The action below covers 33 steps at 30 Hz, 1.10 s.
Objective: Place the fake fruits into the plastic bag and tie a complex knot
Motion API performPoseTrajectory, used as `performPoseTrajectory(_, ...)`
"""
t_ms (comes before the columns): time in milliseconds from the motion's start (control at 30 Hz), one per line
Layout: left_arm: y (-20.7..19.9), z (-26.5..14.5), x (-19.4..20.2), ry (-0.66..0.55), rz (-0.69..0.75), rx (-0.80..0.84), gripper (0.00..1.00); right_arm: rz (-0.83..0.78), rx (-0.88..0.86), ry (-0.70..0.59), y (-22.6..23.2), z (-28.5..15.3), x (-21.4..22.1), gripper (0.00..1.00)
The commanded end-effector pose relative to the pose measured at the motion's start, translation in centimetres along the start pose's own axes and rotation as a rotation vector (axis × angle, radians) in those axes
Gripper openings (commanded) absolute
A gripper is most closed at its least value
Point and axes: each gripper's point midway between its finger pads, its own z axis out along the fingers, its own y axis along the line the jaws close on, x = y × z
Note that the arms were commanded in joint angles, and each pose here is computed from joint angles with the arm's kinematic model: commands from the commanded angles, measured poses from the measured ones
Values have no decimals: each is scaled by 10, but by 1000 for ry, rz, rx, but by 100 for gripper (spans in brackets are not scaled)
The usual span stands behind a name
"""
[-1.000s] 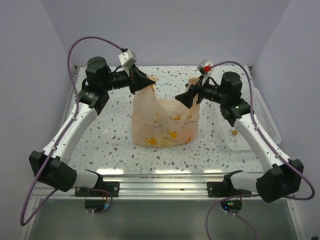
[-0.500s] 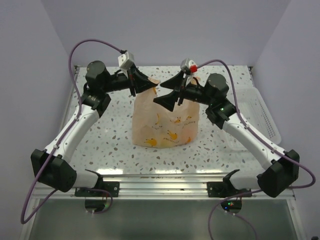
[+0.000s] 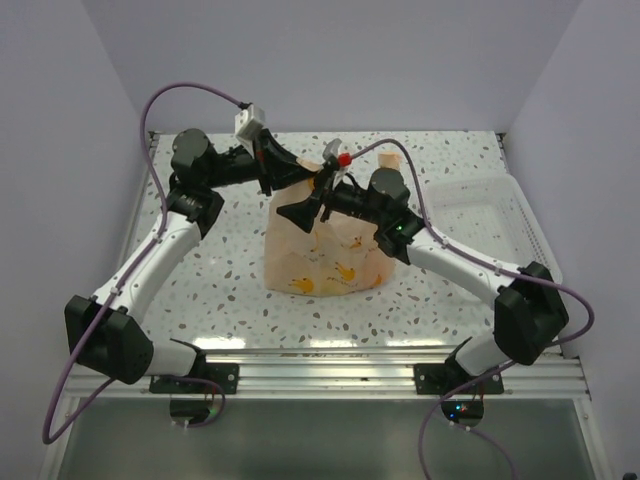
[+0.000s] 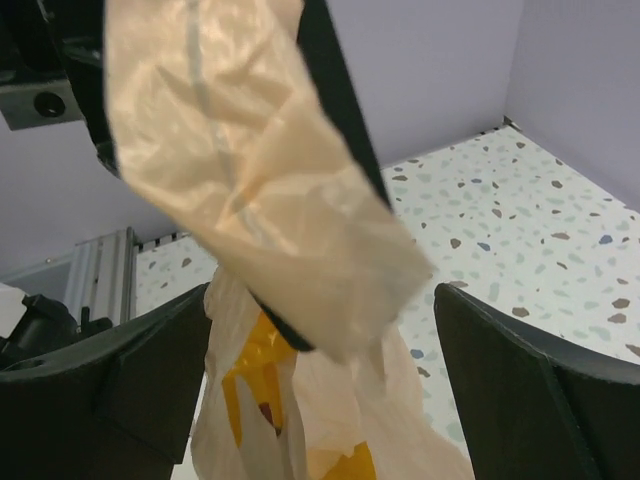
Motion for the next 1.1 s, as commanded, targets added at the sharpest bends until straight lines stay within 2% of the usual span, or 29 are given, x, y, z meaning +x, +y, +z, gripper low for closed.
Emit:
performPoseTrajectory(0, -8, 1, -15, -47, 23, 36, 0, -82, -12, -129, 5, 15, -21, 92)
performPoseTrajectory(233, -7, 4, -24, -81, 1, 49, 0, -44, -45, -115, 13, 37, 14, 72)
performPoseTrajectory(333, -7, 5, -26, -93, 1, 52, 0, -21, 4, -104, 3, 39, 32, 58)
performPoseTrajectory(367, -6, 5, -27, -98, -4, 46, 0, -15, 22, -105, 0, 39, 35, 48)
performPoseTrajectory(500, -3, 5, -30, -118, -4, 43, 0, 29, 60, -51, -7, 33, 67, 29)
performPoseTrajectory(667, 3, 2, -34, -137, -5, 34, 0, 43, 76, -5, -7, 22, 91, 16)
performPoseTrajectory(700, 5, 2, -33, -135, -6, 32, 0, 46, 77, 13, -7, 19, 99, 11)
performPoseTrajectory(800, 6, 1, -38, -145, 4, 31, 0, 46, 76, 38, -7, 15, 109, 6)
performPoseTrajectory(833, 6, 1, -38, -146, -3, 32, 0, 46, 75, 48, -7, 15, 113, 1)
performPoseTrajectory(1067, -6, -3, -54, -175, 48, 73, 0, 20, 71, 104, -9, 9, 133, 0)
